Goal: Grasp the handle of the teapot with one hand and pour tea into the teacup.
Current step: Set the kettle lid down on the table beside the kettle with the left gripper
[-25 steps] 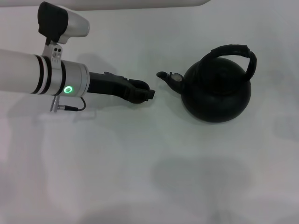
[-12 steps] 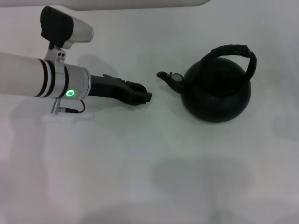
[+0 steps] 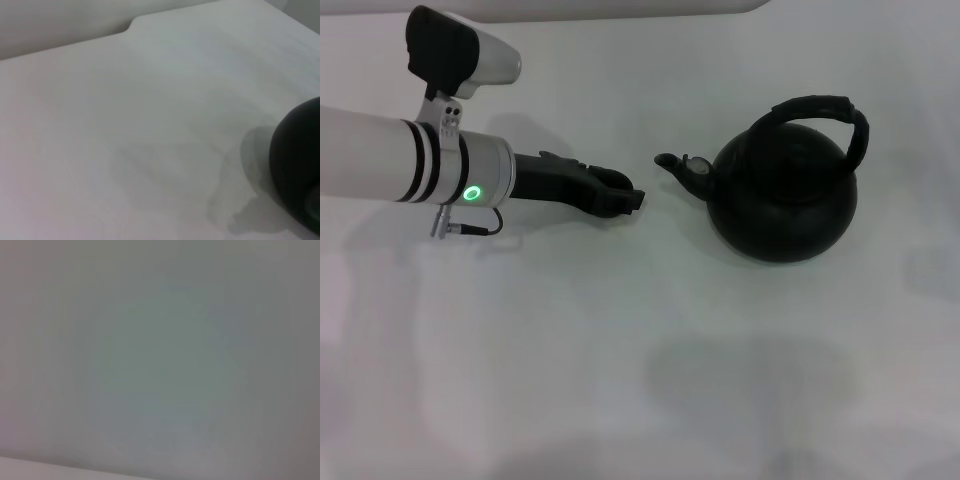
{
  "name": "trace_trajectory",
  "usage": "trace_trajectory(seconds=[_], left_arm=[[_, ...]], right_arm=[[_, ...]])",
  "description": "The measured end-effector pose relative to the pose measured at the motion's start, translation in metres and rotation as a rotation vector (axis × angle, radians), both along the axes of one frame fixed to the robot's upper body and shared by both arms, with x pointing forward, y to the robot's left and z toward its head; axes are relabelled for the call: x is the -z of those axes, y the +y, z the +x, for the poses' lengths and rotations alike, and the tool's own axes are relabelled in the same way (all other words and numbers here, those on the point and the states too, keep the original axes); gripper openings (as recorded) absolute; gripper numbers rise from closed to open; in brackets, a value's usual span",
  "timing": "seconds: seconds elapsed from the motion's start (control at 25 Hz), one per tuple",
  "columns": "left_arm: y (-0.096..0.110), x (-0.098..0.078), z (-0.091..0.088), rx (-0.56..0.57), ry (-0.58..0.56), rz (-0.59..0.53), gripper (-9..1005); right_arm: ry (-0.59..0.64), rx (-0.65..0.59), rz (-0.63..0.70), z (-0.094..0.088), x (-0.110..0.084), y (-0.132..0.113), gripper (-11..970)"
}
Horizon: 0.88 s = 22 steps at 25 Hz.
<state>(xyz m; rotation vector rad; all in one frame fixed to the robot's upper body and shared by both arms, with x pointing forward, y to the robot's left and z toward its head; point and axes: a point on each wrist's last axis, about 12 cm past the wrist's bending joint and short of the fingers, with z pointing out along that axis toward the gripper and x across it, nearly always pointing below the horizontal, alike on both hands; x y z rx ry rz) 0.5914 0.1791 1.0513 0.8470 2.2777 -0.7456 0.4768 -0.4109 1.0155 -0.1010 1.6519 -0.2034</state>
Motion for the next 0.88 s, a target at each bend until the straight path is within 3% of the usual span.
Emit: trace_trajectory(seconds=[0.88], left_arm=[[-0.0030, -0.0002, 0.0011, -0.002, -0.013, 0.004, 790]], right_arm=[[0.001, -0.001, 0.000, 0.0011, -0.0001, 0.0003, 484]])
